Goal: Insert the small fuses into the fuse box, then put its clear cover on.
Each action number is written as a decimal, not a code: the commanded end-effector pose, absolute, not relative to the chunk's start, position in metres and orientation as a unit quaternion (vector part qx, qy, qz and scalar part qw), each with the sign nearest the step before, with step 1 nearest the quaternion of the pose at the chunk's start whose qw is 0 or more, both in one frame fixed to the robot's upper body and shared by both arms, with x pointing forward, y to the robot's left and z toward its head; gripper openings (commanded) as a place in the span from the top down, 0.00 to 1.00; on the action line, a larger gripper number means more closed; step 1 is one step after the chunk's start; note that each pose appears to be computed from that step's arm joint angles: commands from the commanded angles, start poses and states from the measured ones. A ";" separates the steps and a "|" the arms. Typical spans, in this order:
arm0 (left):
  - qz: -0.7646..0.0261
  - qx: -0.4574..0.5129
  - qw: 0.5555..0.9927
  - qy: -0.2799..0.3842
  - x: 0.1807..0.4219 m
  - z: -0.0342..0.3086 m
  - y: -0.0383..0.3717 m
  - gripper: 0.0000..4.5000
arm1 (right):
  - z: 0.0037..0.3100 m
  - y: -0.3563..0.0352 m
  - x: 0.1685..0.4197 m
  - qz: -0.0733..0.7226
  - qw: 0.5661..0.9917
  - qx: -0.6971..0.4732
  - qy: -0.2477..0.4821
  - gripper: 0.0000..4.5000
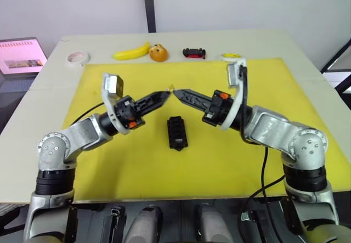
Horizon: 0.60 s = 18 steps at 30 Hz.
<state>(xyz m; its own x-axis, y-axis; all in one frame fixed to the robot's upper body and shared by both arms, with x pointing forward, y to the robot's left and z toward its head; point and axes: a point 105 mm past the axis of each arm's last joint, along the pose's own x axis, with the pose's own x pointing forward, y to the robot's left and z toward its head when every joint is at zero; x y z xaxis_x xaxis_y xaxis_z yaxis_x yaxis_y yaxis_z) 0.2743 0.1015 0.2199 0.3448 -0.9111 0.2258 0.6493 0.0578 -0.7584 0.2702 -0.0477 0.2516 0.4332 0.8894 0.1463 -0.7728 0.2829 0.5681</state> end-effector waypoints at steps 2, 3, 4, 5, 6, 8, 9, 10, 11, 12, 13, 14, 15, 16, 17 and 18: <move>-0.563 -0.254 0.774 0.138 0.267 0.222 0.133 0.37 | 0.263 -0.055 0.258 0.547 0.797 0.244 0.080 1.00; -0.567 -0.225 0.781 0.137 0.267 0.220 0.137 0.24 | 0.263 -0.057 0.259 0.548 0.799 0.233 0.082 1.00; -0.571 -0.201 0.784 0.136 0.267 0.219 0.140 0.13 | 0.262 -0.059 0.260 0.549 0.803 0.218 0.083 1.00; -0.576 -0.180 0.786 0.133 0.268 0.218 0.143 0.03 | 0.261 -0.061 0.261 0.549 0.807 0.198 0.083 1.00; -0.581 -0.149 0.789 0.131 0.268 0.216 0.145 0.00 | 0.258 -0.063 0.261 0.552 0.813 0.167 0.086 1.00; -0.599 -0.061 0.788 0.127 0.266 0.209 0.149 0.00 | 0.250 -0.064 0.260 0.561 0.817 0.096 0.090 1.00; -0.610 -0.023 0.782 0.126 0.265 0.204 0.150 0.00 | 0.247 -0.064 0.260 0.565 0.817 0.069 0.093 1.00; -0.618 0.007 0.776 0.126 0.263 0.200 0.150 0.00 | 0.245 -0.064 0.261 0.569 0.816 0.047 0.094 1.00; -0.626 0.043 0.769 0.123 0.263 0.194 0.150 0.00 | 0.241 -0.063 0.262 0.572 0.815 0.016 0.096 1.00; -0.632 0.073 0.763 0.118 0.264 0.189 0.150 0.00 | 0.237 -0.063 0.263 0.574 0.813 -0.015 0.096 1.00; -0.634 0.109 0.758 0.110 0.265 0.183 0.149 0.00 | 0.233 -0.062 0.264 0.577 0.810 -0.048 0.097 1.00; -0.637 0.134 0.753 0.101 0.267 0.179 0.146 0.00 | 0.230 -0.061 0.266 0.580 0.805 -0.073 0.098 1.00; -0.639 0.152 0.749 0.093 0.269 0.176 0.143 0.00 | 0.227 -0.061 0.267 0.583 0.800 -0.094 0.103 1.00; -0.640 0.168 0.745 0.085 0.271 0.173 0.140 0.00 | 0.225 -0.060 0.268 0.586 0.795 -0.112 0.107 1.00; -0.642 0.183 0.741 0.076 0.272 0.171 0.137 0.00 | 0.223 -0.059 0.269 0.591 0.789 -0.129 0.108 1.00; -0.641 0.203 0.737 0.069 0.274 0.167 0.134 0.00 | 0.221 -0.058 0.267 0.599 0.779 -0.151 0.111 1.00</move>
